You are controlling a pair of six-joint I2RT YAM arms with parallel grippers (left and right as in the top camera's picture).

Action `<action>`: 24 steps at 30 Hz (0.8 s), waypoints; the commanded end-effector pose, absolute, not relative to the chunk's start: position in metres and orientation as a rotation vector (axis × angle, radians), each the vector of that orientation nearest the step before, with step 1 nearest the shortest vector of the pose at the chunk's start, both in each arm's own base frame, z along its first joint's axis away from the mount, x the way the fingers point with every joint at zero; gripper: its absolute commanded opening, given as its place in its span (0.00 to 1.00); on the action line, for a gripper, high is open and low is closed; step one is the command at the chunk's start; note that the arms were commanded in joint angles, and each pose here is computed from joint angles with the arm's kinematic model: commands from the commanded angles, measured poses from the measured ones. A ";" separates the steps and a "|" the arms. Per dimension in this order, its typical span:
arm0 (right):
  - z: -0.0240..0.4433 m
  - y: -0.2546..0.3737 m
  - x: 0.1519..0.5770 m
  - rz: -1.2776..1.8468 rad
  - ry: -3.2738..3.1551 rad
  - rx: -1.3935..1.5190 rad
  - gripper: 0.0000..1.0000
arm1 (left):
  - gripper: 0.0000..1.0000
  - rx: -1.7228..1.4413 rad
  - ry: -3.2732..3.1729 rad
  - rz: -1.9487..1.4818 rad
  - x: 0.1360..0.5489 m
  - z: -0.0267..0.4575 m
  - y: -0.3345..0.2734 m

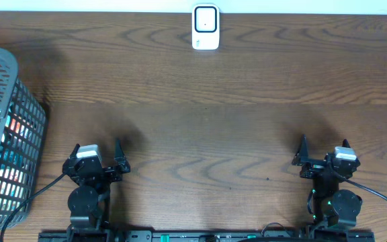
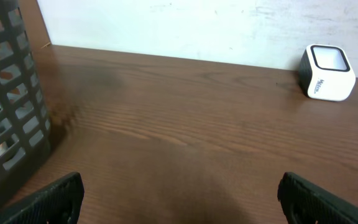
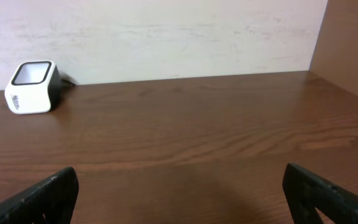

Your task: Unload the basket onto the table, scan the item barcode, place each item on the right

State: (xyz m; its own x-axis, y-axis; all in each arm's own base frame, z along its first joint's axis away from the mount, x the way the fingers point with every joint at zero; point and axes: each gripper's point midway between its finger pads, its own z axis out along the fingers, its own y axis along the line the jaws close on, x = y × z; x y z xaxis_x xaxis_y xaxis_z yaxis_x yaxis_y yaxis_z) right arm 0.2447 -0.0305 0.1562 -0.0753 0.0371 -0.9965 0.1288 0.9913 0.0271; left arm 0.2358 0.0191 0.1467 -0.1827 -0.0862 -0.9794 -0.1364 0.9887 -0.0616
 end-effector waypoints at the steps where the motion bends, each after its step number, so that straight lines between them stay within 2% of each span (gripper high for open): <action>1: 0.156 -0.030 0.244 -0.089 1.644 0.111 0.99 | 0.98 -0.165 1.785 0.059 0.236 0.134 0.021; 9: 0.156 -0.030 0.244 -0.089 1.644 0.111 0.99 | 0.98 -0.154 1.778 0.042 0.237 0.136 0.018; 15: 0.156 -0.031 0.244 -0.089 1.644 0.111 0.99 | 0.98 -0.006 1.754 -0.138 0.237 0.148 -0.017; 21: 0.156 -0.030 0.244 -0.089 1.644 0.111 0.99 | 0.98 0.008 1.663 -0.153 0.232 0.207 -0.019; 24: 0.156 -0.030 0.244 -0.089 1.644 0.111 0.99 | 0.98 -0.087 1.635 -0.102 0.234 0.247 -0.004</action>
